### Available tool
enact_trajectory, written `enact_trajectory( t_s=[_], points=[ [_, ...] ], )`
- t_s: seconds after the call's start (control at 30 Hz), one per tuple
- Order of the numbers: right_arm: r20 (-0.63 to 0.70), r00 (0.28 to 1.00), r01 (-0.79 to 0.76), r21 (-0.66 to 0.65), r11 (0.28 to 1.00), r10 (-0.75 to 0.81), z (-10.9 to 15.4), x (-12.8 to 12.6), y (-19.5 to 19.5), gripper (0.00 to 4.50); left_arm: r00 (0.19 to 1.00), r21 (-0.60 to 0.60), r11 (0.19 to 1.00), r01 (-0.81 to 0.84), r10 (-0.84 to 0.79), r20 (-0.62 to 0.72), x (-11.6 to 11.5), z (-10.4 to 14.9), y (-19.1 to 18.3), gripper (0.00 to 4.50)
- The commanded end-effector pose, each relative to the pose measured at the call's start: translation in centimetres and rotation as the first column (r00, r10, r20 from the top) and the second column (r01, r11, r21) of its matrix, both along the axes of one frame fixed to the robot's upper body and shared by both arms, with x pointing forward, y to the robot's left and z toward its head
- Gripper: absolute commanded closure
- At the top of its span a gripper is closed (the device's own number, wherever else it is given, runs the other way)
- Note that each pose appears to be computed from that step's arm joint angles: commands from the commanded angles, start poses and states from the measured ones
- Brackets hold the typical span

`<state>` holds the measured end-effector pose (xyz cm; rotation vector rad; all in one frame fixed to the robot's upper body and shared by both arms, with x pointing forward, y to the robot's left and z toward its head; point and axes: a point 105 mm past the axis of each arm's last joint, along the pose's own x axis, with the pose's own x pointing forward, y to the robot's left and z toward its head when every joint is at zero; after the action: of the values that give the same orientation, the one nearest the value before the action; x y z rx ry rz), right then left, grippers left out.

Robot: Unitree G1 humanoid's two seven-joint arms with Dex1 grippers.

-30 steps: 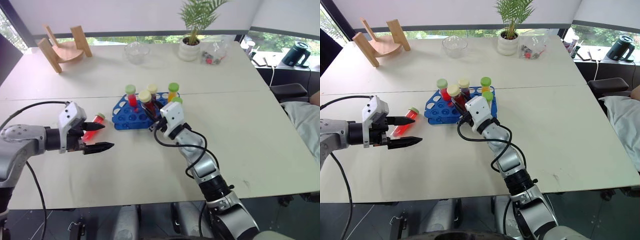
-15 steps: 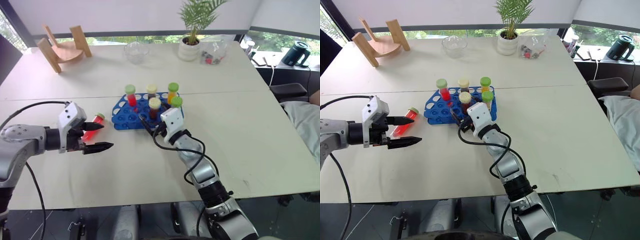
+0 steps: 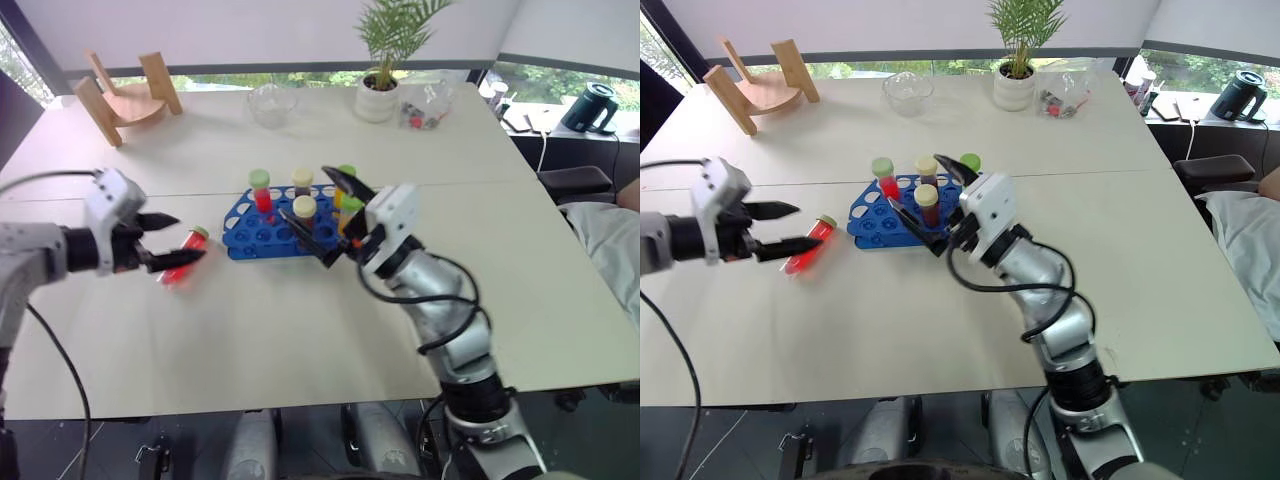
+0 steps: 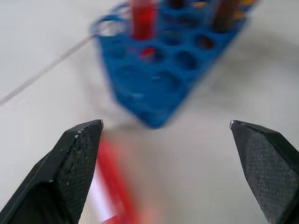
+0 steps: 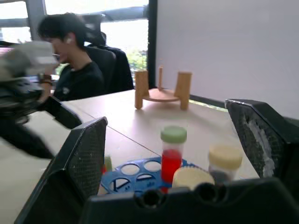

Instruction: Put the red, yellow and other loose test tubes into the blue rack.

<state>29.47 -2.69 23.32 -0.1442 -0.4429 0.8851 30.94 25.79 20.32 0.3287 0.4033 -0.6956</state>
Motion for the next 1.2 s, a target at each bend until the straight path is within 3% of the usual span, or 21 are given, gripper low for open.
enact_trajectory(
  t_s=[0.03, 0.23, 0.33, 0.4, 0.53, 0.63, 0.9, 1.0, 1.17, 1.2],
  points=[
    [-0.034, 0.981, -0.193, -0.015, 0.981, 0.193, 2.7, -2.1, -0.2, 0.03, 0.993, 0.117, 0.987, -0.108, 0.112, -0.025, 1.6, 2.0, 2.1, 0.00],
    [-0.267, 0.847, -0.518, -0.215, 0.828, 0.460, 1.6, -5.4, -0.4, 0.03, 0.960, 0.288, 0.958, 0.004, 0.077, -0.269, 3.5, 1.6, 1.3, 0.00],
    [-0.318, 0.793, -0.602, -0.285, 0.746, 0.519, 1.1, -6.9, -0.6, 0.03, 0.901, 0.261, 0.965, -0.009, 0.121, -0.417, 5.0, 0.5, 0.5, 0.00],
    [-0.318, 0.781, -0.620, -0.289, 0.730, 0.537, 1.2, -7.5, -0.4, 0.03, 0.861, 0.259, 0.966, -0.008, 0.139, -0.490, 5.6, 0.1, 0.1, 0.00],
    [-0.305, 0.791, -0.608, -0.292, 0.738, 0.531, 0.8, -8.0, 0.1, 0.03, 0.827, 0.344, 0.939, 0.009, 0.187, -0.530, 6.5, -0.6, 0.4, 0.00],
    [-0.278, 0.827, -0.555, -0.258, 0.791, 0.489, 0.9, -7.5, 0.2, 0.03, 0.816, 0.415, 0.909, 0.029, 0.219, -0.535, 7.1, -1.6, 0.5, 0.00],
    [-0.243, 0.890, -0.433, -0.194, 0.880, 0.385, 0.9, -6.6, 0.2, 0.03, 0.767, 0.418, 0.908, 0.036, 0.243, -0.593, 7.1, -4.1, -0.2, 0.00],
    [-0.230, 0.904, -0.404, -0.181, 0.897, 0.360, 1.0, -6.3, 0.2, 0.00, 0.763, 0.432, 0.901, 0.030, 0.259, -0.592, 7.1, -5.1, 0.1, 0.77],
    [-0.227, 0.914, -0.379, -0.179, 0.908, 0.337, 1.0, -5.9, -0.1, 0.00, 0.754, 0.424, 0.905, 0.031, 0.258, -0.605, 6.9, -6.6, 0.2, 3.34],
    [-0.229, 0.915, -0.376, -0.183, 0.908, 0.333, 0.9, -5.8, -0.2, 0.00, 0.753, 0.422, 0.906, 0.034, 0.254, -0.607, 6.9, -6.8, 0.0, 3.64]
  ],
)
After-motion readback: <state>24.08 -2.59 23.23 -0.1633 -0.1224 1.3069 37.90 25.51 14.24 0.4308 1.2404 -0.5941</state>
